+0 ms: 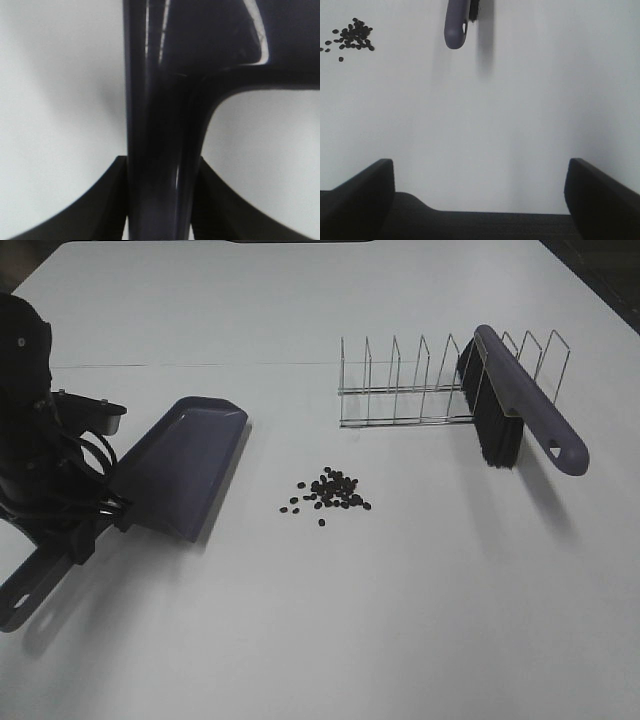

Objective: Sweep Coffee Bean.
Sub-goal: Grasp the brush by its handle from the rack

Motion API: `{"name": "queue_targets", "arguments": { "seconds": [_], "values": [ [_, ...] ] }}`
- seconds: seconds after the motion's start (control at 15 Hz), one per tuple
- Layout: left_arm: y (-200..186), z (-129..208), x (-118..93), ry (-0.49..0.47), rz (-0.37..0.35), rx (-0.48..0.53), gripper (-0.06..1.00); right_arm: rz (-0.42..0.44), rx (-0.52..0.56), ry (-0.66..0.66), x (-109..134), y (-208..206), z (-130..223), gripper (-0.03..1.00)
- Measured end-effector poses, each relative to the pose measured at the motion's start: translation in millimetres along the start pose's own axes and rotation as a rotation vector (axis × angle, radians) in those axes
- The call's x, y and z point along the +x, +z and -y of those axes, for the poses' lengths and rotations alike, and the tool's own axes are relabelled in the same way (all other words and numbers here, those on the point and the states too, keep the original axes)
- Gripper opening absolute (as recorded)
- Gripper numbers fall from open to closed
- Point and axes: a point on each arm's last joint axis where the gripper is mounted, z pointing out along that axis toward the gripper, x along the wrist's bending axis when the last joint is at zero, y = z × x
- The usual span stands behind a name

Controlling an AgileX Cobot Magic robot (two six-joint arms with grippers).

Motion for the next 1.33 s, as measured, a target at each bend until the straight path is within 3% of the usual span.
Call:
{"name": "queue_targets", "arguments": {
  "seconds": [0.33,0.6,0.87,1.33],
  "values": [
    [0,0,0,0.003,0.0,-0.002,0.32,0.003,0.07,0.002,2,12,-35,0.81],
    [0,0,0,0.002,0.001,-0.002,0.32,0.008,0.203,-0.001,2,47,-62,0.81],
    [0,0,0,0.002,0.002,-0.002,0.32,0.01,0.265,0.0,3,70,-89,0.81],
    [0,0,0,0.002,0.002,-0.002,0.32,-0.077,0.339,0.022,14,122,-148,0.81]
  ]
}}
